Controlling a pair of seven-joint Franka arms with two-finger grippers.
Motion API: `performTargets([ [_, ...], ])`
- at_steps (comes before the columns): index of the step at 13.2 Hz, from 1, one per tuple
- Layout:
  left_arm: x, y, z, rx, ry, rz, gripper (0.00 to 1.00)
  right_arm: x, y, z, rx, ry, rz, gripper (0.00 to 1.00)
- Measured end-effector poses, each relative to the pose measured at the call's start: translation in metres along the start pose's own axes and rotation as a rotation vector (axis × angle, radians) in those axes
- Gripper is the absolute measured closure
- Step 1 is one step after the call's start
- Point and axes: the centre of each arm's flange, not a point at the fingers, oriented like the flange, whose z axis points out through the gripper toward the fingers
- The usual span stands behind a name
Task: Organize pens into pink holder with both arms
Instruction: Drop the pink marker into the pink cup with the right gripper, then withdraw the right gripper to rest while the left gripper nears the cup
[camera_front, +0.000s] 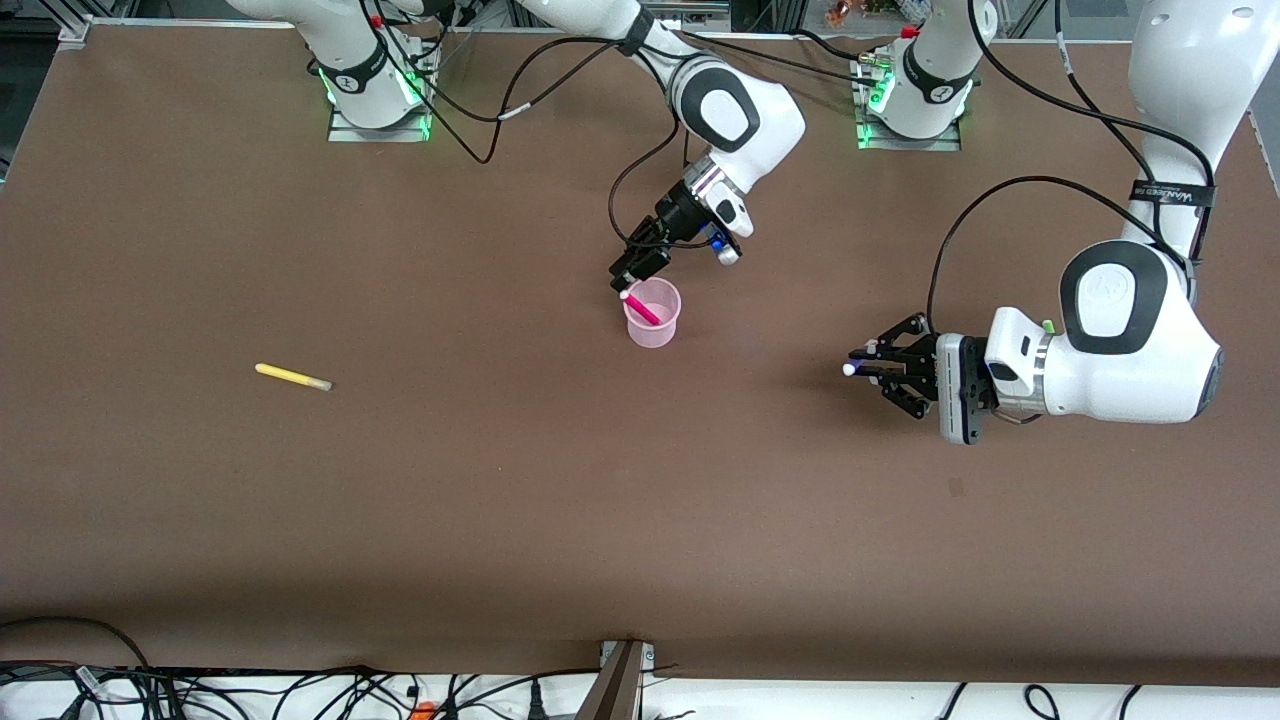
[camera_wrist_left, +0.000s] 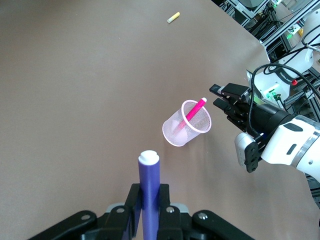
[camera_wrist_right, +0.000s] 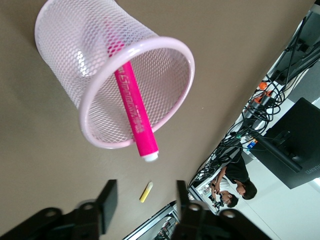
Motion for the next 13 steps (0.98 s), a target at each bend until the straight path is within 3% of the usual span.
performTargets([
  [3,0.001,0.001,0.000,-0.002,0.002,0.002,0.82,-0.009,0.028,-0.008,0.002,-0.003,-0.039,0.05],
  [5,0.011,0.006,0.007,-0.018,0.010,0.011,0.82,-0.036,0.083,-0.013,0.060,-0.002,-0.021,0.00],
  [8,0.030,0.017,0.025,-0.041,0.002,-0.020,0.82,-0.128,0.209,0.012,0.320,0.066,0.132,0.00],
  [10,0.046,0.022,0.039,-0.017,-0.002,-0.050,0.82,-0.200,0.278,0.051,0.479,0.093,0.252,0.00],
  [13,0.080,0.035,0.071,0.033,-0.006,-0.106,0.82,-0.305,0.351,0.160,0.749,0.101,0.458,0.00],
])
